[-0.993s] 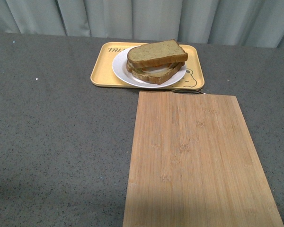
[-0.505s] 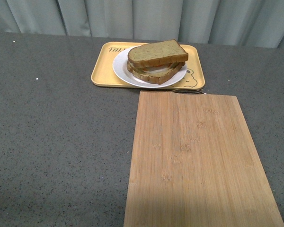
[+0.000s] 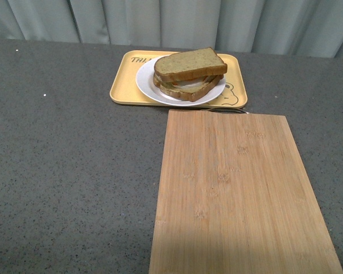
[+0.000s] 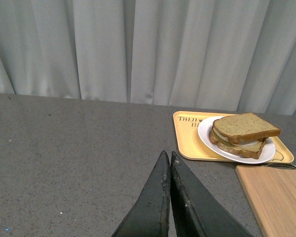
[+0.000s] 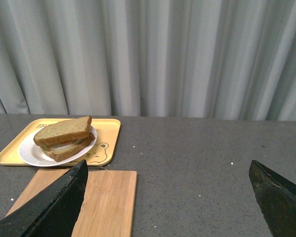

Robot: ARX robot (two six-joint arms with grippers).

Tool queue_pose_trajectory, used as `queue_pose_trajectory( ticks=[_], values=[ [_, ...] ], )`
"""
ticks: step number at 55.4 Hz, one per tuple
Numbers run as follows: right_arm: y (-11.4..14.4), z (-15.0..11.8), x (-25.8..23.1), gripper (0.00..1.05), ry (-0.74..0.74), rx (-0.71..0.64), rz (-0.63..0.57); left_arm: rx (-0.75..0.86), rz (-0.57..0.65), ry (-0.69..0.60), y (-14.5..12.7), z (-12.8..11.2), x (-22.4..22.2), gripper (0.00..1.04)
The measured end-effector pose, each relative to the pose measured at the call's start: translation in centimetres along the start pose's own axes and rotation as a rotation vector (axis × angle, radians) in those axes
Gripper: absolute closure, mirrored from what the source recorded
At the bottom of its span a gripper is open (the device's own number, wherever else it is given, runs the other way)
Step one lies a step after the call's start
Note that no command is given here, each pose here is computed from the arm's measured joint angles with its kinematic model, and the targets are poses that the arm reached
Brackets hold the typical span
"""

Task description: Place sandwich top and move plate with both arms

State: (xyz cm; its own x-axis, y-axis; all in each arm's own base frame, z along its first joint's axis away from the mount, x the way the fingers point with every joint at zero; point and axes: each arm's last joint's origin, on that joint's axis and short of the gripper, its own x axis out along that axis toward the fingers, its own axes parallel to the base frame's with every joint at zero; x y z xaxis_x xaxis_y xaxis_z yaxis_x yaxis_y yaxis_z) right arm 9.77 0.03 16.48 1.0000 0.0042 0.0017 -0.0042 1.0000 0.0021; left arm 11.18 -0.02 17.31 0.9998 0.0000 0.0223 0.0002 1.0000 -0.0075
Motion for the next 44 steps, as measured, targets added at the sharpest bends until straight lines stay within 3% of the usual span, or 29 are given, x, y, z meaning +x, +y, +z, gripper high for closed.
queue_pose_trajectory(
  ticks=[28,44],
  values=[
    [0.0,0.0,0.0,0.09,0.0,0.0,0.0,0.0,-0.002,0.007,0.0,-0.3,-1.5,1.01],
    [0.0,0.0,0.0,0.09,0.0,0.0,0.0,0.0,-0.002,0.007,0.0,-0.3,-1.5,0.53]
  ],
)
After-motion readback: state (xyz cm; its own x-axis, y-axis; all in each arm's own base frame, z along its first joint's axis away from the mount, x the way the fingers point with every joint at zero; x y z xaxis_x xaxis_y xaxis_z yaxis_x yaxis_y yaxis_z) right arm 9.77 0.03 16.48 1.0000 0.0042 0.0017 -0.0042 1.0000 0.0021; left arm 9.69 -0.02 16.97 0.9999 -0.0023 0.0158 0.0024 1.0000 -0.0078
